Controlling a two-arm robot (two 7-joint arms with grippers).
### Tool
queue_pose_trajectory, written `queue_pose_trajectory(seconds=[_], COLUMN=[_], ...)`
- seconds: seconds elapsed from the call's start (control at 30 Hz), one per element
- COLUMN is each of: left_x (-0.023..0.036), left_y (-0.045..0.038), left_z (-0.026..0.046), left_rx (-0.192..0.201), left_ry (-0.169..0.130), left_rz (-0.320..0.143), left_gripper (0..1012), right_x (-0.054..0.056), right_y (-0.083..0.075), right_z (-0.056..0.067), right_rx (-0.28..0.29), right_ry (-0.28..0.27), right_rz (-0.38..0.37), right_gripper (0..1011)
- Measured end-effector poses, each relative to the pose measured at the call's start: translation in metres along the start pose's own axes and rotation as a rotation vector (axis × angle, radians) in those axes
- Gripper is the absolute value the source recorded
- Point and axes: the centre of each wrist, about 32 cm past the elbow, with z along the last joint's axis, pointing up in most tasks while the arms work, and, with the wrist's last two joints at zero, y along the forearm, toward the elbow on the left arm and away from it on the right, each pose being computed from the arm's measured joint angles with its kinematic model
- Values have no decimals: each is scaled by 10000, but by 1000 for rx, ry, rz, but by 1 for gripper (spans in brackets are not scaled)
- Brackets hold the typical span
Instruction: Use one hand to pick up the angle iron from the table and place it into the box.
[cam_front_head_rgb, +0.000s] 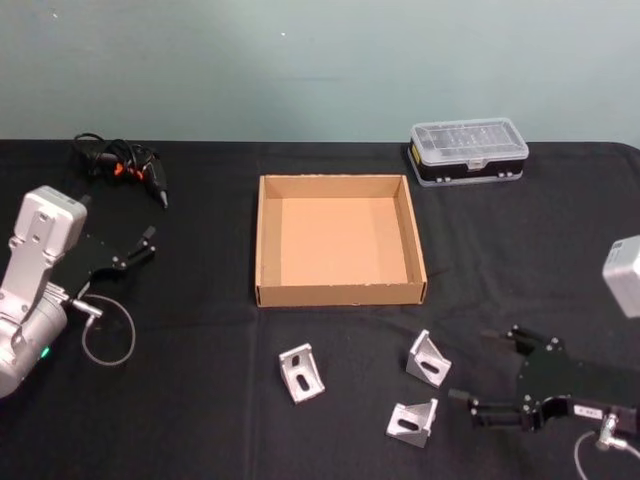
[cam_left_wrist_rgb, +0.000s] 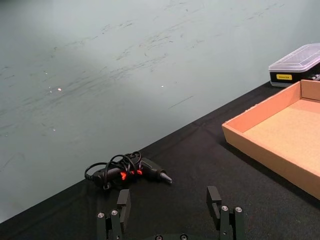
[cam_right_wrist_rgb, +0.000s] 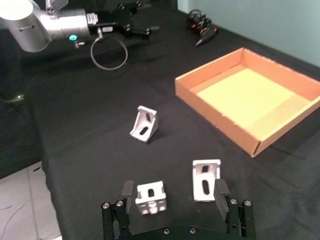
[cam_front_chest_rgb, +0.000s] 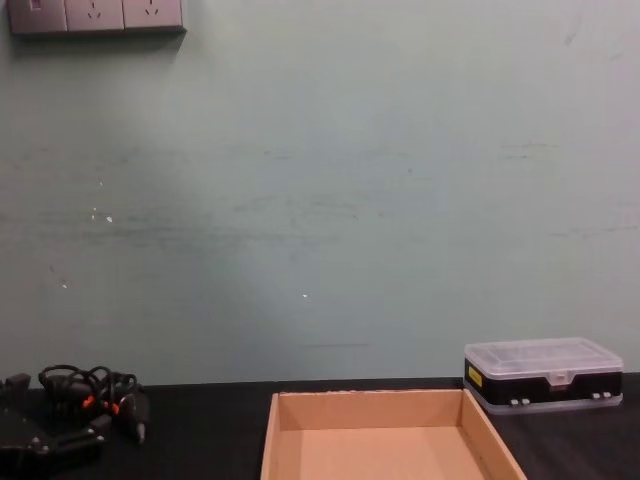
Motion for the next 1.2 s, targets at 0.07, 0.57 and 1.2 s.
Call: queue_pose_trajectory(seconds=[0.07, 0.57, 1.2], left_x=[0, 0, 0], left_y=[0, 0, 0], left_z=[0, 0, 0], left_rx=[0, 0, 0], left_ry=[0, 0, 0], left_rz=[0, 0, 0], left_gripper=[1000, 1000, 1000], right_x=[-20, -87, -93], right_y=[23, 233, 408], right_z=[-14, -126, -200], right_rx=[-13, -84, -95], right_ry=[2, -3, 5], right_rz=[12, 64, 86], right_gripper=[1000, 1000, 1000])
